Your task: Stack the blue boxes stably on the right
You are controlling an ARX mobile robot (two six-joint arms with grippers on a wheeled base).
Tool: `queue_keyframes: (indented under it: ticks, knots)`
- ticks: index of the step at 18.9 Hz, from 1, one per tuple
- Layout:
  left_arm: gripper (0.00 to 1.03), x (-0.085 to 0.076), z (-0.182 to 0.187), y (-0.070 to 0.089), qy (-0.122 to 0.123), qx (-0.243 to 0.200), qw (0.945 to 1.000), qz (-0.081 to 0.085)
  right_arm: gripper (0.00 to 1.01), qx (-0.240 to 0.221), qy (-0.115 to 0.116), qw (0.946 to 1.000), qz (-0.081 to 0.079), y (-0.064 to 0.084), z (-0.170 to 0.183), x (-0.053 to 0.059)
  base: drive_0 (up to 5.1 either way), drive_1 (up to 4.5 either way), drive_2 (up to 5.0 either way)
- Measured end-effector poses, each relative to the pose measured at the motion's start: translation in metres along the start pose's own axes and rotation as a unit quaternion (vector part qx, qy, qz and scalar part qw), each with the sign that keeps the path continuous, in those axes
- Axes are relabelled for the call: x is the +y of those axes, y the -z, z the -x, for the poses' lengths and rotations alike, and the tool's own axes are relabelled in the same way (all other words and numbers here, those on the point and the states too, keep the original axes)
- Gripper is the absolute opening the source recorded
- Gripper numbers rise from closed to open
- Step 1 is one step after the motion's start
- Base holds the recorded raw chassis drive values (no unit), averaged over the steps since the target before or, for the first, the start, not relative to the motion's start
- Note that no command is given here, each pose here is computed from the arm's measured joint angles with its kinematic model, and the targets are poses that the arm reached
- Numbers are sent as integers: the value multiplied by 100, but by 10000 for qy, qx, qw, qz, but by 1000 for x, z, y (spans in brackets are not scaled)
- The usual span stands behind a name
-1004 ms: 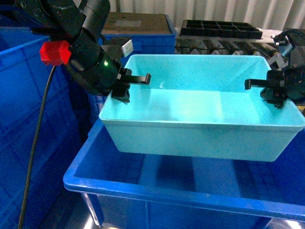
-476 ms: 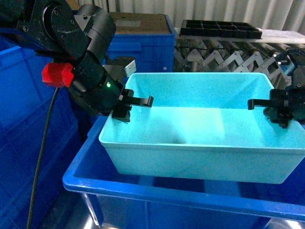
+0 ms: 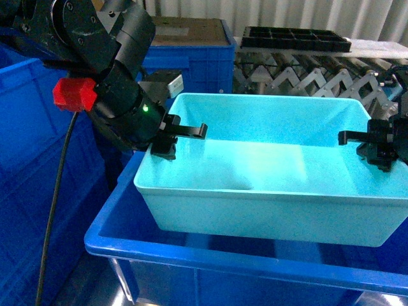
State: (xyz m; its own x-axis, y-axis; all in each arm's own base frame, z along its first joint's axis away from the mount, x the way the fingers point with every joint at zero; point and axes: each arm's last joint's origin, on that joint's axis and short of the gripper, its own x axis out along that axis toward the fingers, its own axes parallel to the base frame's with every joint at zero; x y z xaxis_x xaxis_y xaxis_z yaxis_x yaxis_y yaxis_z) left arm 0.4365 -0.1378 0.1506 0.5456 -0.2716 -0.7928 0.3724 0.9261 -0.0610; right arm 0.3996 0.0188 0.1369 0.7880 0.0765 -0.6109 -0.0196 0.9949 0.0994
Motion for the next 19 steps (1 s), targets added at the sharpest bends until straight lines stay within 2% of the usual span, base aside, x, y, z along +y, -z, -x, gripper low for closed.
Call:
queue_keyframes:
  ticks: [3,5,19]
  knots:
    - [2,-2,-1,1,44,-2,10000,2,7,8,8,10000,-27,2,1,-3,0,0,0]
    - [2,-7,-1,3,38,28,10000,-33,7,87,31,9999,-60,10,2,-6,0,0,0]
    - [2,-8,-1,3,9,11,10000,-43,7,45,-5,10000,-37,9,2,-5,0,0,0]
